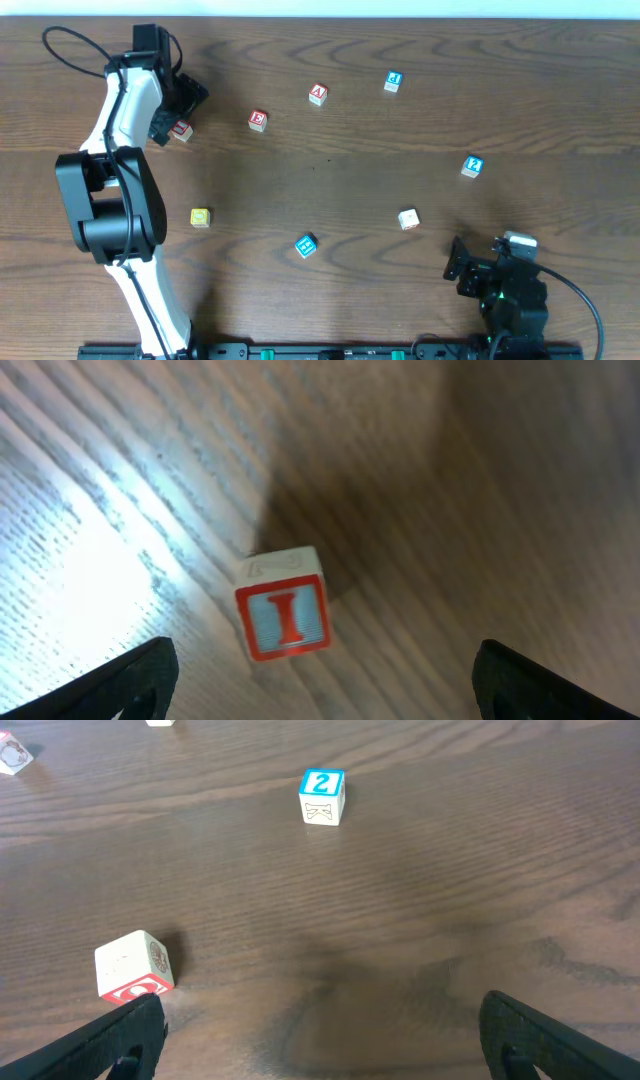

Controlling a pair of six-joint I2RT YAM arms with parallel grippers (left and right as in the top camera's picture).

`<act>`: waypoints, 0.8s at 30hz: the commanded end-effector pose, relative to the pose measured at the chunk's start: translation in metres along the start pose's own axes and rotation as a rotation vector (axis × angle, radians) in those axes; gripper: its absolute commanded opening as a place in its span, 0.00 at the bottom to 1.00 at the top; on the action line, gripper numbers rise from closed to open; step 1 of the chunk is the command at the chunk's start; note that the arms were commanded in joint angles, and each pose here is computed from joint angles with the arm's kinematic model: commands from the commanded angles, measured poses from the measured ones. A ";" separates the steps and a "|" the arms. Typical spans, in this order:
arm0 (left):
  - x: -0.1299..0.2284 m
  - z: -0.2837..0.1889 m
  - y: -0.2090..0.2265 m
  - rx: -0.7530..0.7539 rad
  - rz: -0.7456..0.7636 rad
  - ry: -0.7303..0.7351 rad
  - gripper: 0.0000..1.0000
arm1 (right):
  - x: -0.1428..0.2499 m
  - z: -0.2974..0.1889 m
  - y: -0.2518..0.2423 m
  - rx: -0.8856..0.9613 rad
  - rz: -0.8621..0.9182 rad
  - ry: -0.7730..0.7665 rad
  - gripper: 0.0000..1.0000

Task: Spell out Ai2
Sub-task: 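Close the left gripper on the red I block and lift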

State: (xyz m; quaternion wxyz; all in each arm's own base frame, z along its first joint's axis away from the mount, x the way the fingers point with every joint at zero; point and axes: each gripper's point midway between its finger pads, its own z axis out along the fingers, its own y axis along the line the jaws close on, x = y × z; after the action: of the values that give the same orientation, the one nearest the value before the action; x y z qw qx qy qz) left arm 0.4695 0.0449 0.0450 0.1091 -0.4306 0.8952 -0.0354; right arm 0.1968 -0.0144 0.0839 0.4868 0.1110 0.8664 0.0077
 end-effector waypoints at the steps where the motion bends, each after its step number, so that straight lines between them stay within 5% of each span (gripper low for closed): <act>1: 0.002 0.015 0.011 -0.040 -0.017 0.006 0.95 | 0.001 0.000 -0.001 0.002 -0.010 0.001 0.99; 21: 0.004 0.037 0.019 -0.030 -0.024 -0.016 1.00 | 0.001 0.000 -0.001 0.002 -0.011 0.001 0.99; 24: 0.008 0.041 0.025 -0.043 -0.034 -0.003 0.91 | 0.001 0.000 -0.001 0.002 -0.011 0.001 0.99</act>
State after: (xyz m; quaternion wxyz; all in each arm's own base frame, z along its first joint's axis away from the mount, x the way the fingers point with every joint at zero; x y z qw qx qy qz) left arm 0.4661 0.0481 0.0148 0.1176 -0.4361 0.8915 -0.0350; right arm 0.1968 -0.0144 0.0839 0.4868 0.1110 0.8664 0.0077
